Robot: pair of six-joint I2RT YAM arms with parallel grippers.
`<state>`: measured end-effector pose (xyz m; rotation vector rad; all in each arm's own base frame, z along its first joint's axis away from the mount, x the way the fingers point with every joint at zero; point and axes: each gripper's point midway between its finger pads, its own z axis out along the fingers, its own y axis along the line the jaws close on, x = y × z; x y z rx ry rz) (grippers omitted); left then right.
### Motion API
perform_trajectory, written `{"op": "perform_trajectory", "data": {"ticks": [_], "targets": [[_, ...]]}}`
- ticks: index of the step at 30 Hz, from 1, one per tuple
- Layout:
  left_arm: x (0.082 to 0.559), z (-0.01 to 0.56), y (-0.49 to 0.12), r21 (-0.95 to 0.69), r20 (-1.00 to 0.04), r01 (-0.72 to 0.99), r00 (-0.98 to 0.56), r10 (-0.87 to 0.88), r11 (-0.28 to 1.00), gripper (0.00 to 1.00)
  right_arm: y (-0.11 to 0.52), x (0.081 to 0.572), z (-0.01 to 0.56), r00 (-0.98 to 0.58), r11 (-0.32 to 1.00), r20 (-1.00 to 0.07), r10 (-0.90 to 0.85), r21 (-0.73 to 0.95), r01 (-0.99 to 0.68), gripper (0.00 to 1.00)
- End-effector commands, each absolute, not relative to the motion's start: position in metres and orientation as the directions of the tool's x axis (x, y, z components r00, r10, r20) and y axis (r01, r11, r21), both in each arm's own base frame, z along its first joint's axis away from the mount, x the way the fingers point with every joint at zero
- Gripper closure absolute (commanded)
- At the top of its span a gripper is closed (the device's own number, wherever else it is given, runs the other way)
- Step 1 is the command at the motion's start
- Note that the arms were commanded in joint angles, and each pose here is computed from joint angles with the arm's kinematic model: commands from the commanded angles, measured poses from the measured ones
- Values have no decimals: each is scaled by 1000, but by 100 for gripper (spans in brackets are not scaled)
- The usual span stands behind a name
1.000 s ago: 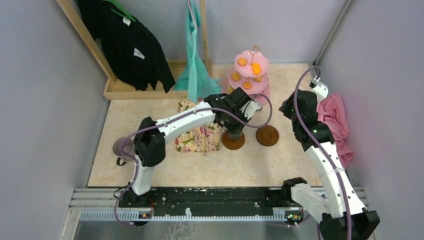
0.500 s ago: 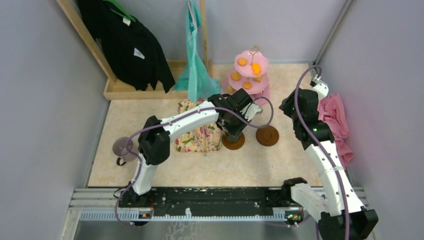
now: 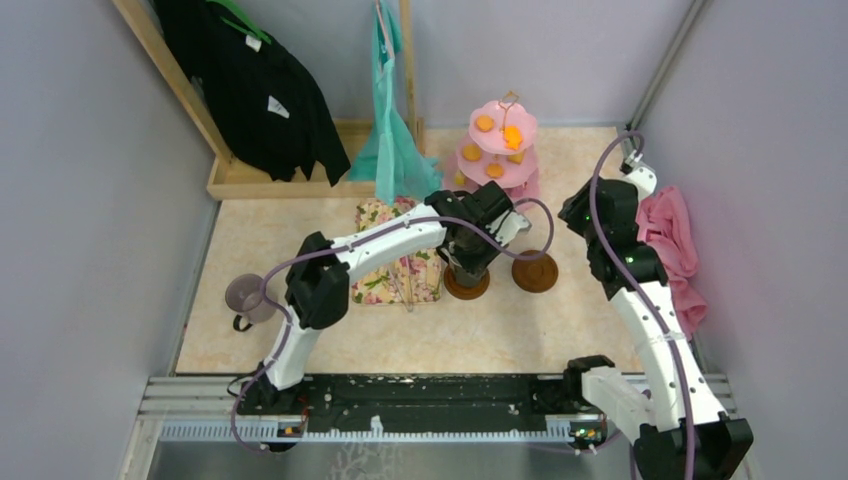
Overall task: Serve the afternoon tea
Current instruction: Place the cup on the coaster.
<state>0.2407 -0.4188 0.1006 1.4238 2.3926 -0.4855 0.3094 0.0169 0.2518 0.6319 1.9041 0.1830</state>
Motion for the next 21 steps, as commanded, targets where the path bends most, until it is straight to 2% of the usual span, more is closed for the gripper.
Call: {"op": "perform_trajectory", "data": {"ticks": [1, 19, 21], "targets": [[247, 114, -428, -83, -475, 895, -422, 772, 438, 100, 17, 315, 264, -247, 849, -826, 506, 427, 312, 61], [240, 94, -422, 22, -447, 881, -415, 793, 473, 100, 15, 313, 263, -248, 849, -825, 508, 433, 302, 61], [237, 92, -420, 18, -442, 878, -422, 792, 478, 94, 16, 313, 262, -250, 850, -824, 508, 432, 301, 61]]}}
